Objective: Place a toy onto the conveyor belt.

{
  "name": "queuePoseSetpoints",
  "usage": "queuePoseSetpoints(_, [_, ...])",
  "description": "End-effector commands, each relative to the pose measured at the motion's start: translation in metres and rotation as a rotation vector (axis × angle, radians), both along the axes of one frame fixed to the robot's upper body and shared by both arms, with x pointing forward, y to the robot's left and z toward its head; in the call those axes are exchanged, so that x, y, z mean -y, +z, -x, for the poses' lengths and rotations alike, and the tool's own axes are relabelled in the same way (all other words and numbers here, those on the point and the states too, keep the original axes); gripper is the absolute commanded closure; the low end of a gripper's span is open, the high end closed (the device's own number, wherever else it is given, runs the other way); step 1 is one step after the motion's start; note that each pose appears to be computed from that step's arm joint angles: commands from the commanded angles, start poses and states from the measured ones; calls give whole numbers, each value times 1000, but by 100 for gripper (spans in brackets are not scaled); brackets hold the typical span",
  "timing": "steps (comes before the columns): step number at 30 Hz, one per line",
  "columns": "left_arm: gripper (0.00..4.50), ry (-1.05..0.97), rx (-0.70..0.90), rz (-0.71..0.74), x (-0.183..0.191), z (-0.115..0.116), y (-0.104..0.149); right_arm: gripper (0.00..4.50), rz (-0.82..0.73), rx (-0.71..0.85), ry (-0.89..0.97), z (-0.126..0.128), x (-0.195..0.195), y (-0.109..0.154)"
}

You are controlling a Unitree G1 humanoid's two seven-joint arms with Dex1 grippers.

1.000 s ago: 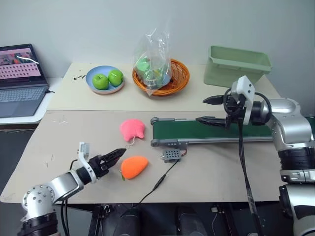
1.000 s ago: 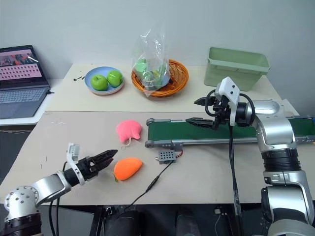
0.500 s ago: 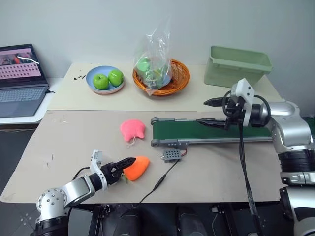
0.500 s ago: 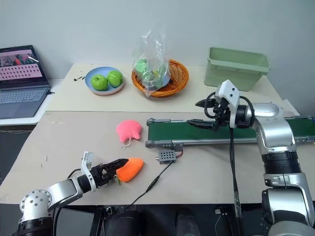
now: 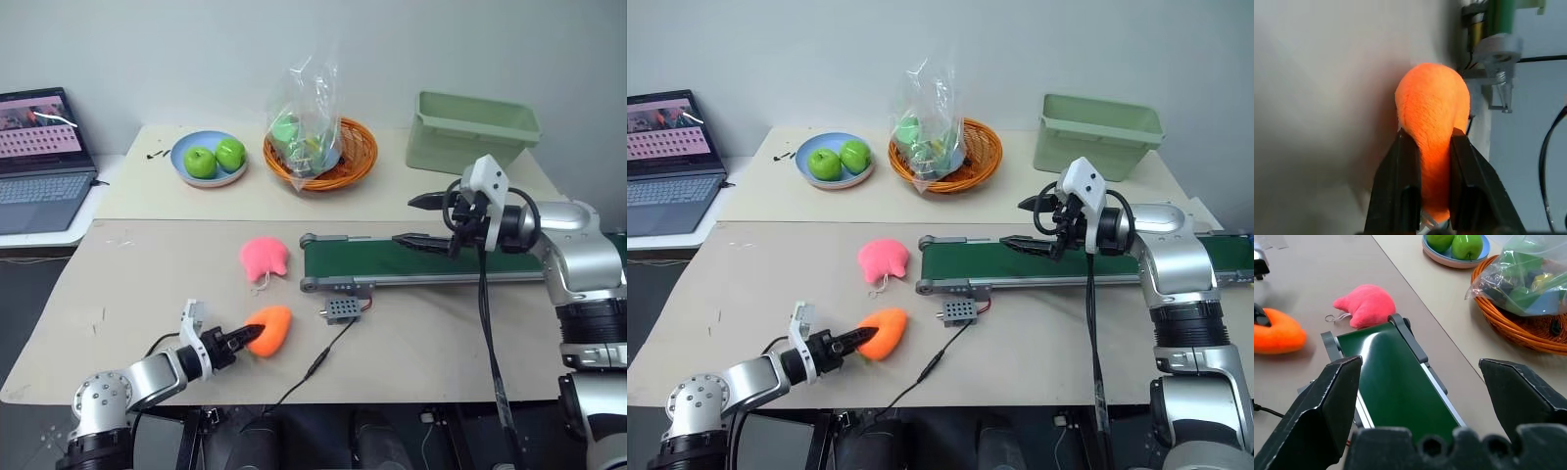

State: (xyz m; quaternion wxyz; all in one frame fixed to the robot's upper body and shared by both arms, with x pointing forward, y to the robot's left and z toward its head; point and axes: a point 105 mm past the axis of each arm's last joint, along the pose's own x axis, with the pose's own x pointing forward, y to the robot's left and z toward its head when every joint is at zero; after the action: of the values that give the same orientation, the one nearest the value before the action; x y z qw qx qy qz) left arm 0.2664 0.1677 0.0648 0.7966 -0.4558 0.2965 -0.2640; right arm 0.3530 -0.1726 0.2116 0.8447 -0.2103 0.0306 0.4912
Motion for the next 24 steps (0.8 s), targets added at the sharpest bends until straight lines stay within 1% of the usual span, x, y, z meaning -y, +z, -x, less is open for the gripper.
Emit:
queuePoseSetpoints(1, [382, 30, 258, -11, -5, -21, 66, 0, 8, 76, 3, 1, 1, 16])
queuePoseSetpoints(2, [382, 28, 303, -13, -3, -23, 77, 0, 9, 77, 2, 1, 1, 16])
queuePoseSetpoints(4, [382, 33, 477, -100, 4, -34, 117, 0, 10, 79, 0, 1, 2, 17])
queuePoseSetpoints(5, [382, 37, 536, -127, 7, -37, 131, 0, 10, 80, -1, 1, 2, 17])
queuePoseSetpoints(6, [382, 42, 567, -142, 9, -38, 139, 0, 10, 80, -1, 0, 3, 17])
queuePoseSetpoints(8, [382, 102, 667, -140, 13, -52, 169, 0, 10, 82, -4, 1, 3, 17])
queuePoseSetpoints(10, [382, 184, 803, -241, 19, -69, 199, 0, 11, 84, -6, 1, 3, 16])
queuePoseSetpoints(11, [382, 207, 853, -324, 22, -75, 206, 0, 12, 83, -5, 2, 3, 16])
queuePoseSetpoints(12, [382, 238, 929, -506, 23, -83, 207, 0, 14, 84, -4, 3, 3, 15])
queuePoseSetpoints(14, [382, 250, 1105, -894, 26, -94, 202, 0, 10, 88, -2, 3, 1, 16])
queuePoseSetpoints(15, [382, 223, 1211, -1071, 29, -95, 197, 0, 7, 90, -1, 3, 1, 17])
queuePoseSetpoints(17, [382, 105, 1427, -1365, 41, -94, 181, 0, 5, 96, -3, 3, 0, 18])
queuePoseSetpoints(19, [382, -20, 1633, -1557, 54, -90, 166, 0, 10, 102, -11, 4, 2, 19])
queuePoseSetpoints(22, [382, -133, 1887, -1712, 70, -85, 152, 0, 7, 106, -14, 7, 2, 19])
queuePoseSetpoints(24, [382, -208, 2041, -1767, 82, -82, 138, 0, 4, 107, -20, 11, 3, 19])
